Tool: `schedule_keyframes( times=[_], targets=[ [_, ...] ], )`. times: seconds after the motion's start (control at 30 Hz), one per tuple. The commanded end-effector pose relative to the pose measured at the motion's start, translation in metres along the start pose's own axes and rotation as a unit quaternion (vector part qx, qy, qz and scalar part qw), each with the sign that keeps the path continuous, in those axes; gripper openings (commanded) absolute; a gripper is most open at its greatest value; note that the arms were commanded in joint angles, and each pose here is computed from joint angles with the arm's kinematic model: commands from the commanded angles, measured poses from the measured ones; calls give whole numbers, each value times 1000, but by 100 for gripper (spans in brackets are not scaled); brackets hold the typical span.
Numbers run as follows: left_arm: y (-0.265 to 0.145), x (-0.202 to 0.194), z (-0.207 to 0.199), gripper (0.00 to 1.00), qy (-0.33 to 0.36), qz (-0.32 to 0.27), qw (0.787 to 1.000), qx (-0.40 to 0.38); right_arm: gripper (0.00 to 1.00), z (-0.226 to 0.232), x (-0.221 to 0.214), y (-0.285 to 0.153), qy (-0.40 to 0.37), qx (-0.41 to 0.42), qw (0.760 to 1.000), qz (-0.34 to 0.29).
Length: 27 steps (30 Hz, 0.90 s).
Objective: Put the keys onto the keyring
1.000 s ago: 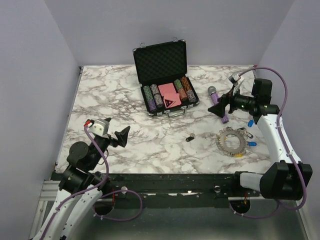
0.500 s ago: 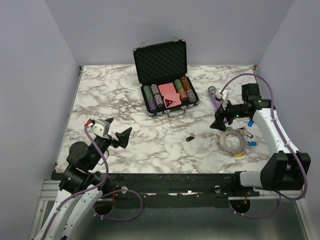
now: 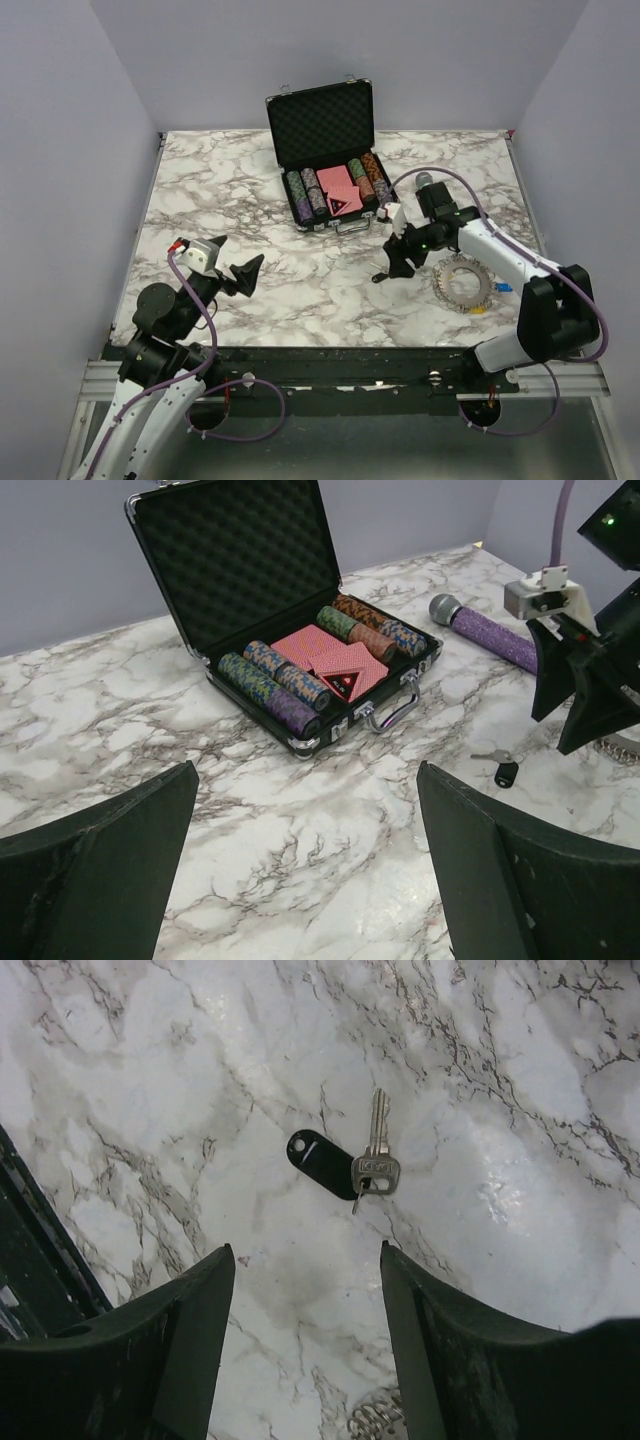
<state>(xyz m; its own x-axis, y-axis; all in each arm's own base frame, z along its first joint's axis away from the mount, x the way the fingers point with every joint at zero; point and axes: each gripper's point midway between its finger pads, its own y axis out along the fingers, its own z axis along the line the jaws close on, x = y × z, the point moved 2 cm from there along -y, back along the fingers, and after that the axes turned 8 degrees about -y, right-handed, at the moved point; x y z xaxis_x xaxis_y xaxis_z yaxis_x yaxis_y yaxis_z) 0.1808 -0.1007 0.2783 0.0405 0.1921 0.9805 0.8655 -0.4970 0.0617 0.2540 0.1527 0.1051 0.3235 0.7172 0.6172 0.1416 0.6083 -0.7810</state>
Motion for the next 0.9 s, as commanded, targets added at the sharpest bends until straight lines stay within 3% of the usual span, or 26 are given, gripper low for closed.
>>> schedule_keyframes(
  times=[0.0,0.6,0.87],
  targets=[
    [0,8,-3,99,-1,-15,1000,-7,65,-19,-2,18,42,-50,997,31],
    [0,8,-2,99,-1,-15,1000,-6,52,-19,-22,54,43,-44,993,104],
    [-1,9,-2,99,-1,-16,1000,-7,45,-20,-22,56,45,-43,992,107]
  ],
)
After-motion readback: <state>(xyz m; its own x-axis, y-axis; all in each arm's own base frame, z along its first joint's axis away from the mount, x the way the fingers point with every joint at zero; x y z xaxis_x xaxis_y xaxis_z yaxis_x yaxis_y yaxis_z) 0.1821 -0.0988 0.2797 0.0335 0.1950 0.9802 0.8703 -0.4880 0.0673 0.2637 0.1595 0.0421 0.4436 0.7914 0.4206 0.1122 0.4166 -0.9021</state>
